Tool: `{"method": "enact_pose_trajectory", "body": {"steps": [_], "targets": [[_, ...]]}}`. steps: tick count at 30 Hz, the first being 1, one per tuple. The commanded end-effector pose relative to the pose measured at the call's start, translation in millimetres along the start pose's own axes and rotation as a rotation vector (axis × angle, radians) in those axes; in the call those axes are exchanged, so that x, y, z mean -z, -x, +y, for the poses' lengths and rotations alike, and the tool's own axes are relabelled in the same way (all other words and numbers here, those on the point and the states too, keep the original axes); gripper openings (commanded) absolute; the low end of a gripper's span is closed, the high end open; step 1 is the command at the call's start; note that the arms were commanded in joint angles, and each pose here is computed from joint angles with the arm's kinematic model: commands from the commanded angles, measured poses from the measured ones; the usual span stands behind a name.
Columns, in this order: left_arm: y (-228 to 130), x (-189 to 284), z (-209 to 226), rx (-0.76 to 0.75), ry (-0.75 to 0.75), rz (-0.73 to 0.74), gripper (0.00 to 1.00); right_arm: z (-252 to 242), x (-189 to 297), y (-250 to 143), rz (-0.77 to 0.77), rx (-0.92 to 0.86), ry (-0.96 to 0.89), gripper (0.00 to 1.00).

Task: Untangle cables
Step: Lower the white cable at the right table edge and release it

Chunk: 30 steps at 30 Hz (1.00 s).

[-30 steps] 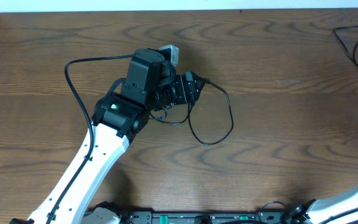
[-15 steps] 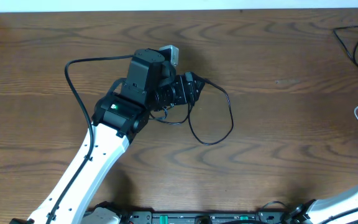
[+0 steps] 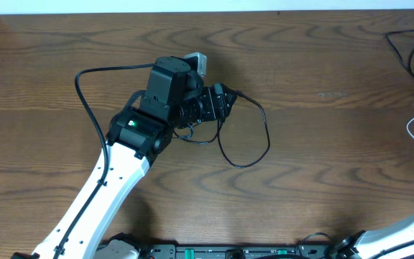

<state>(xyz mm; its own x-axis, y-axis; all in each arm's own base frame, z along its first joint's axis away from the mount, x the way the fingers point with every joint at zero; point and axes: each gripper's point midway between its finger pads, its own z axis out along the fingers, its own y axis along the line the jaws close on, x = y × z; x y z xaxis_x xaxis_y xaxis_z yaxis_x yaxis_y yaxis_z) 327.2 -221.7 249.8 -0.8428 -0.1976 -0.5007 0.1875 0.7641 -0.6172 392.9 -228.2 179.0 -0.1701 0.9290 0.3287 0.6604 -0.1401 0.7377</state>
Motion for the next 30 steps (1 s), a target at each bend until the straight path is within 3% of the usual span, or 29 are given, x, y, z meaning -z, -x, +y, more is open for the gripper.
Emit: {"method": "enact_pose_trajectory", "body": {"steps": [1,6,9,16,25,26,30], "targets": [[2.1,1.0,-5.1,-0.017,-0.015,0.002,0.74,-44.7,11.1,32.4,-0.187,0.231,-0.270,0.99],[2.2,1.0,-5.2,-0.017,-0.015,0.001,0.74,-112.3,55.5,62.1,-0.454,0.216,-0.774,0.99],[2.2,1.0,-5.2,-0.017,-0.015,0.001,0.74,-121.0,70.7,68.4,-0.521,0.278,-0.926,0.99],[2.1,1.0,-5.1,-0.017,-0.015,0.002,0.74,-144.1,65.5,68.2,-0.452,0.357,-1.107,0.99],[2.2,1.0,-5.2,-0.018,-0.015,0.001,0.74,-216.4,52.7,70.9,-0.210,0.306,-1.396,0.97],[2.1,1.0,-5.1,-0.018,-0.015,0.002,0.74,-219.0,51.3,71.2,-0.193,0.300,-1.407,0.93],[2.2,1.0,-5.2,-0.018,-0.015,0.001,0.74,-217.2,61.2,80.2,-0.249,0.282,-1.480,0.88]]}}
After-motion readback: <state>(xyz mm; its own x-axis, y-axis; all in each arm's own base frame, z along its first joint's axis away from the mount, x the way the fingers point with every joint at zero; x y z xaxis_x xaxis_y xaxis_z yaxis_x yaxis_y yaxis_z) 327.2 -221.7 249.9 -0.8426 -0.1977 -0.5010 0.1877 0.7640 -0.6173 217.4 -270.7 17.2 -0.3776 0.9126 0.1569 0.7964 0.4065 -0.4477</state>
